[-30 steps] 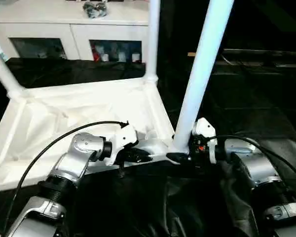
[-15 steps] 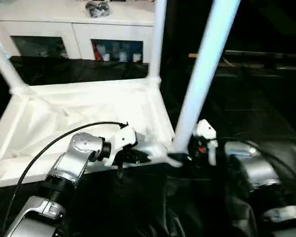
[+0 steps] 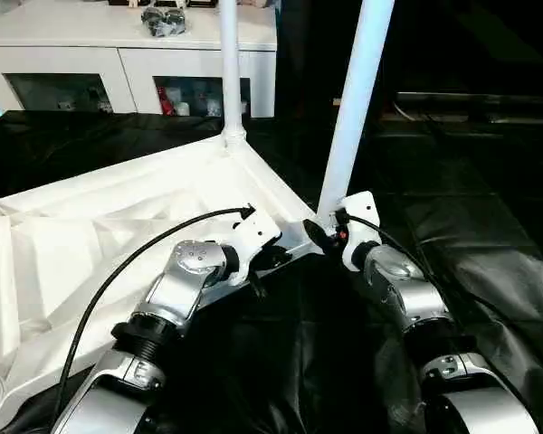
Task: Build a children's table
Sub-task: Rotate leg to tighten
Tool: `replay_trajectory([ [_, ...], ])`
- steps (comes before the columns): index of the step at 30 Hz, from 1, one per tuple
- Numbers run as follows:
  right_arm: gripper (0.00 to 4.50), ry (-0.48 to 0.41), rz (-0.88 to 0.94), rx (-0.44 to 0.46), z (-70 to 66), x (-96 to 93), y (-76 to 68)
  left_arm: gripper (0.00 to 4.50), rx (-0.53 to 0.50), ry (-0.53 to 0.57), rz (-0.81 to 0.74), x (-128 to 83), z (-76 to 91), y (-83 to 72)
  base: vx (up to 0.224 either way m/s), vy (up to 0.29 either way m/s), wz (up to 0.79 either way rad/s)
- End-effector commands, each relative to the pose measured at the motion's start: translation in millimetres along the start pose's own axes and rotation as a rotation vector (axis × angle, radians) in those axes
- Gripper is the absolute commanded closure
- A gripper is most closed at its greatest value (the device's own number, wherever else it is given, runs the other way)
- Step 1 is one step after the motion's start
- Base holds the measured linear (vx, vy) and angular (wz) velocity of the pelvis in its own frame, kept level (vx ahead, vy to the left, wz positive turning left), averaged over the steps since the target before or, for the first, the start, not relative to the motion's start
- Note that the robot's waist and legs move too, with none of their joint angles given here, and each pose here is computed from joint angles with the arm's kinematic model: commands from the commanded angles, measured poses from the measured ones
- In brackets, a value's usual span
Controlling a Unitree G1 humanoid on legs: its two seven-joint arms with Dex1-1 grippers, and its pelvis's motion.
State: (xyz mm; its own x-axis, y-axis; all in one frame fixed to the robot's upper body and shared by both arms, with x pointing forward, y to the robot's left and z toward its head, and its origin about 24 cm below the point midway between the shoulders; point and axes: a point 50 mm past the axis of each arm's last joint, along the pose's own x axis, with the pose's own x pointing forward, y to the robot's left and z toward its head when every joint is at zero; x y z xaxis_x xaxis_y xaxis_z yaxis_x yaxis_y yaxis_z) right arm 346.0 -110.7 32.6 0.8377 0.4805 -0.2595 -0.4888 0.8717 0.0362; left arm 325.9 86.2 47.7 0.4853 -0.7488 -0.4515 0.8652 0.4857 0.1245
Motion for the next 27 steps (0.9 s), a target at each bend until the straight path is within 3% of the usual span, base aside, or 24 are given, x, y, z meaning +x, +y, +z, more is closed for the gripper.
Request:
replay_trajectory([
  [1,1.13,0.049,0.24,-0.003,-10.2,11.3,46.8,4.5,0.036,-0.131,-0.079,19,30.3,-21.9,0.0,0.0,0.0],
  [5,0.92,0.04,0.275,-0.041,-7.7,2.5,32.0,4.5,0.055,-0.123,-0.133,10,22.6,-21.3,0.0,0.0,0.0],
  [6,0.67,0.034,0.313,-0.064,-5.9,-2.9,25.2,4.5,0.057,-0.122,-0.16,4,18.9,-19.5,0.0,0.0,0.0],
  [11,0.67,0.045,0.404,-0.079,-4.9,-13.7,13.9,4.5,0.069,-0.123,-0.218,-7,12.0,-15.5,0.0,0.0,0.0],
  [12,0.67,0.066,0.486,-0.119,-6.5,-22.5,10.0,4.5,0.075,-0.12,-0.258,-13,7.8,-14.1,0.0,0.0,0.0],
  [16,0.67,0.097,0.598,-0.14,-9.6,-35.6,6.0,4.5,0.083,-0.099,-0.282,-20,2.9,-9.5,0.0,0.0,0.0],
  [18,0.67,0.121,0.682,-0.192,-14.6,-46.5,3.9,4.5,0.082,-0.096,-0.297,-23,1.5,-5.7,0.0,0.0,0.0],
  [24,0.67,0.157,0.766,-0.186,-17.1,-56.6,3.4,4.5,0.075,-0.09,-0.34,-26,1.0,-4.6,0.0,0.0,0.0],
  [27,0.99,0.178,0.818,-0.187,-17.9,-61.3,4.1,4.5,0.079,-0.08,-0.385,-30,-0.4,-3.5,0.0,0.0,0.0],
])
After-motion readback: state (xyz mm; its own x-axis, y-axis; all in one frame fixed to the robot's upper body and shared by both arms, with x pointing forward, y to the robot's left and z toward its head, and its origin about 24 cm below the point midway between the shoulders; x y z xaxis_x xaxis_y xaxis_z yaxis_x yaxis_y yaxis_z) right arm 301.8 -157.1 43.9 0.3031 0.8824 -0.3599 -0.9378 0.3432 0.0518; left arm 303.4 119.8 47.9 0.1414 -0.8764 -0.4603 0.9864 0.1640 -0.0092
